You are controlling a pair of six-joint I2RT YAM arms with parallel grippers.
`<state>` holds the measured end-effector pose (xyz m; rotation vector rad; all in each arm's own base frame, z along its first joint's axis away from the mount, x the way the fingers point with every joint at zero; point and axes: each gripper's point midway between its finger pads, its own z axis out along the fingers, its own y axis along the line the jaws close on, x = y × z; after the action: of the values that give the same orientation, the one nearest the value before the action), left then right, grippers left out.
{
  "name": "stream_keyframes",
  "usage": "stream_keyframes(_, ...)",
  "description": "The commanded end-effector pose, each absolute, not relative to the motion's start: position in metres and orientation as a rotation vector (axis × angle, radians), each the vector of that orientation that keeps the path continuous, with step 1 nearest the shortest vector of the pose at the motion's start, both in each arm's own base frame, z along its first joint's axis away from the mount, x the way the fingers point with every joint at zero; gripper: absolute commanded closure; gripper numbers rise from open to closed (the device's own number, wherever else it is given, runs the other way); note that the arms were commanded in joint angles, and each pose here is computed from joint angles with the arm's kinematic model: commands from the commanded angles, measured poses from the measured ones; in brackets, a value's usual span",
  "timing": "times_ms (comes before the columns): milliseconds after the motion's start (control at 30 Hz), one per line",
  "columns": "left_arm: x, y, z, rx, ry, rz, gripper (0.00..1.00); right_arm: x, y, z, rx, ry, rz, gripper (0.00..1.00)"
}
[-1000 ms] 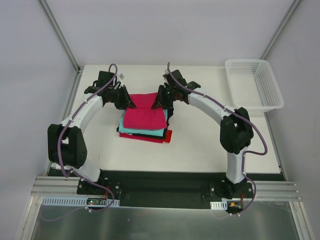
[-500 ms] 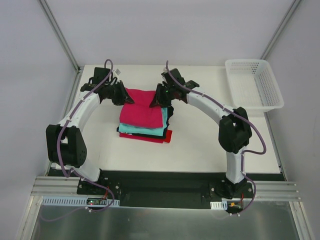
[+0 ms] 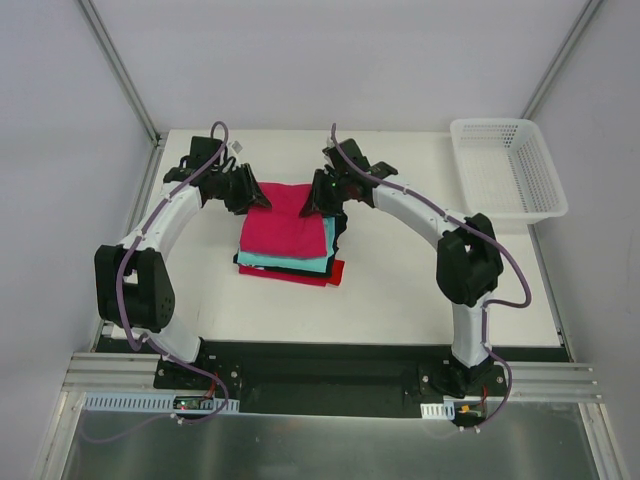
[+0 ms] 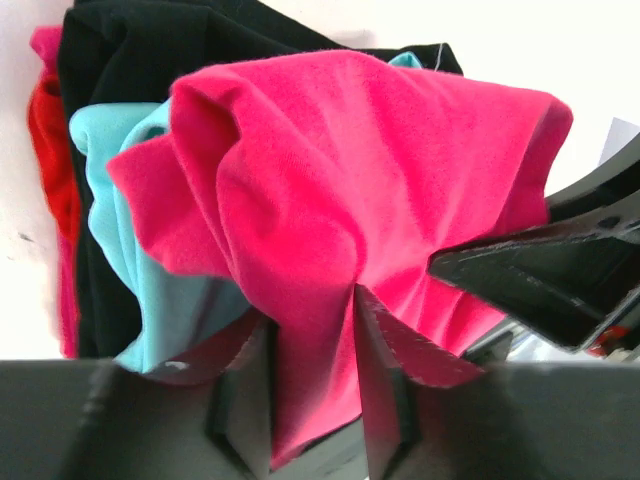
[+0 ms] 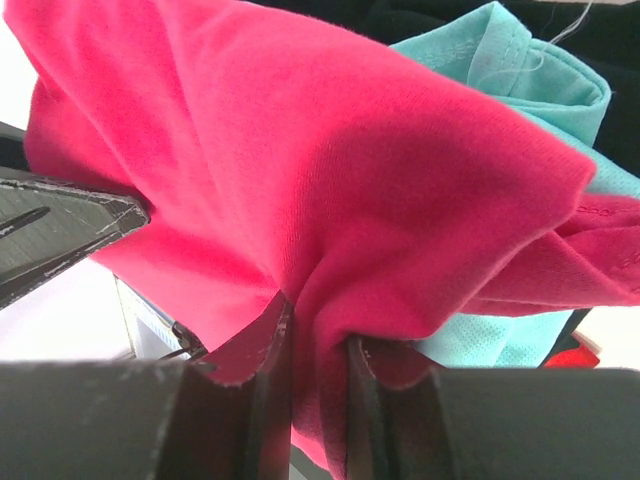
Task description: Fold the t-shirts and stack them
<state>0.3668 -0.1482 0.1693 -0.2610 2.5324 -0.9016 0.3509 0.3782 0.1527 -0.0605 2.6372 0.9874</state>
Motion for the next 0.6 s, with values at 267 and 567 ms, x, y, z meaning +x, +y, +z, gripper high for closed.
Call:
stream_keyframes(267,0.372,-0.136,0.192,-0.219,2.455,-0.83,0.01,0.354,0.357,0.163,-0.127,2.663,0.803,0.15)
stream_keyframes(567,0.379,-0.126,0.22,-0.17,2.412,-0.738,0.01,0.372,0.311,0.218,-0.193,2.58,0.566,0.07)
